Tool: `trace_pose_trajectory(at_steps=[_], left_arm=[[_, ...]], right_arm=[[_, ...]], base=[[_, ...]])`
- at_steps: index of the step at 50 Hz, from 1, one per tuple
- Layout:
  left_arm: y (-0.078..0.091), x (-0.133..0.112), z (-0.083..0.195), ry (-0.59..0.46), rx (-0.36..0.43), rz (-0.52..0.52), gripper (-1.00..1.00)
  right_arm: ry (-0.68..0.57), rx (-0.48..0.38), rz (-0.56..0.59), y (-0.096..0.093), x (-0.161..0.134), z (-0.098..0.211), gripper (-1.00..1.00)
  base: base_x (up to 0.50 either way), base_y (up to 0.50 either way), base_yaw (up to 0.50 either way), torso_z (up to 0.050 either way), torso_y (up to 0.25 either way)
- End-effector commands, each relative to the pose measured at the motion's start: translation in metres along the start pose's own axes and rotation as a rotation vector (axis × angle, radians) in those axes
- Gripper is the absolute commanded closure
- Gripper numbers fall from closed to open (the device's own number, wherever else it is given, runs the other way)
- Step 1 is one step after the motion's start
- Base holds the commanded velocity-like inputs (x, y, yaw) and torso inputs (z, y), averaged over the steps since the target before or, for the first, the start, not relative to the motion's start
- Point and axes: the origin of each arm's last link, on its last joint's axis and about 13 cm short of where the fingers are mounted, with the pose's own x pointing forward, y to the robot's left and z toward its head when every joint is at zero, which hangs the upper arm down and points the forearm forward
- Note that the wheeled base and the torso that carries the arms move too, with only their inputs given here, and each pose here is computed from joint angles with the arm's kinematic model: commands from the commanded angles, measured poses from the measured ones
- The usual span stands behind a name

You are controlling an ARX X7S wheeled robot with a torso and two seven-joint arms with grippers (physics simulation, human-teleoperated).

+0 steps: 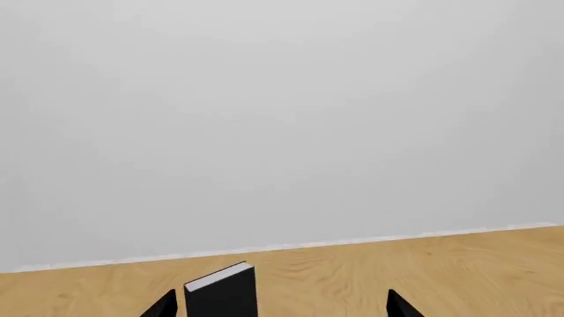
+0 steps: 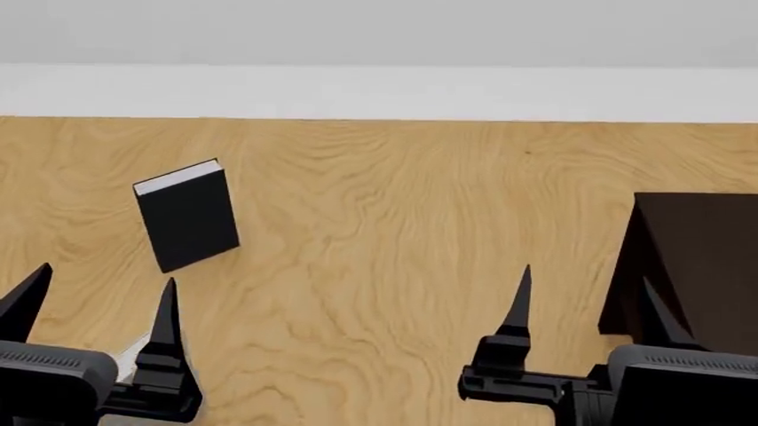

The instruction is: Pick up the book on the right and place it on the cabinet shelf.

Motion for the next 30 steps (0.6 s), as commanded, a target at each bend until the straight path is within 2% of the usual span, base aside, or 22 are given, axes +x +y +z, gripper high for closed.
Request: trace_pose_trajectory(at_steps=[1,4,25,30], left_arm=[[0.0,0.0005,0.0,0.0,0.002,-0.001,-1.0],[0.0006,0.0007,0.0,-0.001,0.0,0.001,-1.0],[0.0011,0.0002,0.0005,-0.002,-0.001,0.001,-1.0],[0.001,0.0013,-0.0003,-0.001,0.0,0.002,-1.0]], right_arm=[[0.003,0.007,-0.003,0.0007,0.0004,-0.0002,-1.0],[0.011,0.018,-0.009,0.0003,0.0015,-0.001,-1.0],[0.01,0.023,-0.026,-0.0015,-0.0009,0.0008,-1.0],[0.041,-0.022,-0.04,-0.0016,-0.0007,-0.0004,-1.0]], base=[[0.5,0.0,0.0,0.0,0.0],[0.29,0.0,0.0,0.0,0.0],[0.0,0.0,0.0,0.0,0.0],[0.0,0.2,0.0,0.0,0.0]])
